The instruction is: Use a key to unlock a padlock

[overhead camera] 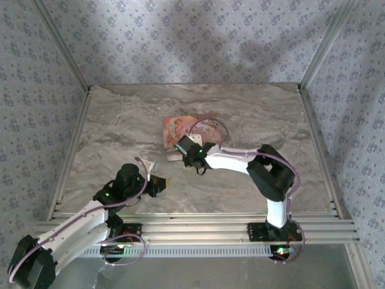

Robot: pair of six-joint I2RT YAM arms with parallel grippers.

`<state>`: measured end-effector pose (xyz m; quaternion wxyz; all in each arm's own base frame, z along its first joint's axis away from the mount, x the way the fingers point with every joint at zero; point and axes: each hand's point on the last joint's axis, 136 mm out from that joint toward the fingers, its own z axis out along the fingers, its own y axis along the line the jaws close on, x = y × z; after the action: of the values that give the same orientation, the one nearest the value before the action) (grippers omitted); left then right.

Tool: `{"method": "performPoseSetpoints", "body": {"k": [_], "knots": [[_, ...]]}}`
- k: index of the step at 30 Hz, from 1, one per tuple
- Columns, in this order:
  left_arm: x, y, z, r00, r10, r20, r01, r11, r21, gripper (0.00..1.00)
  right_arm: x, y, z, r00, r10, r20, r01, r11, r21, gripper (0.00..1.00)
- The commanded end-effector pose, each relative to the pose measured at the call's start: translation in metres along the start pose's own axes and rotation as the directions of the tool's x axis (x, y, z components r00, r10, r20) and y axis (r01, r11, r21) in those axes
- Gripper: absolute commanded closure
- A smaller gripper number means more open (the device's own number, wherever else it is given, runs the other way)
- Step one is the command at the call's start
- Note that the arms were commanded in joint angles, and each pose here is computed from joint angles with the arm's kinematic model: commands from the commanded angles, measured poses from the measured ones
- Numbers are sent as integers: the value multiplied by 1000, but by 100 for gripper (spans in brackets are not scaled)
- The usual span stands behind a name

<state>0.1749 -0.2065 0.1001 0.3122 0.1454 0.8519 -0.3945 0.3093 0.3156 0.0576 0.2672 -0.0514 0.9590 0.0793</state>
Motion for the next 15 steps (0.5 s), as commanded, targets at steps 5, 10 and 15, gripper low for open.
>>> {"method": "performPoseSetpoints", "body": {"k": [5,10,15], "knots": [[-26,-22,21,992,106,67,-112,988,104,100,-9,3,-58,985,79,-151,-108,974,-197,100],[-45,-42,32,976,167,139,-187,971,147,100,-14,6,-83,962,146,-230,-214,928,-304,100],[-58,-54,33,957,188,219,-229,958,176,100,-21,14,-104,945,169,-282,-273,881,-388,100]]}}
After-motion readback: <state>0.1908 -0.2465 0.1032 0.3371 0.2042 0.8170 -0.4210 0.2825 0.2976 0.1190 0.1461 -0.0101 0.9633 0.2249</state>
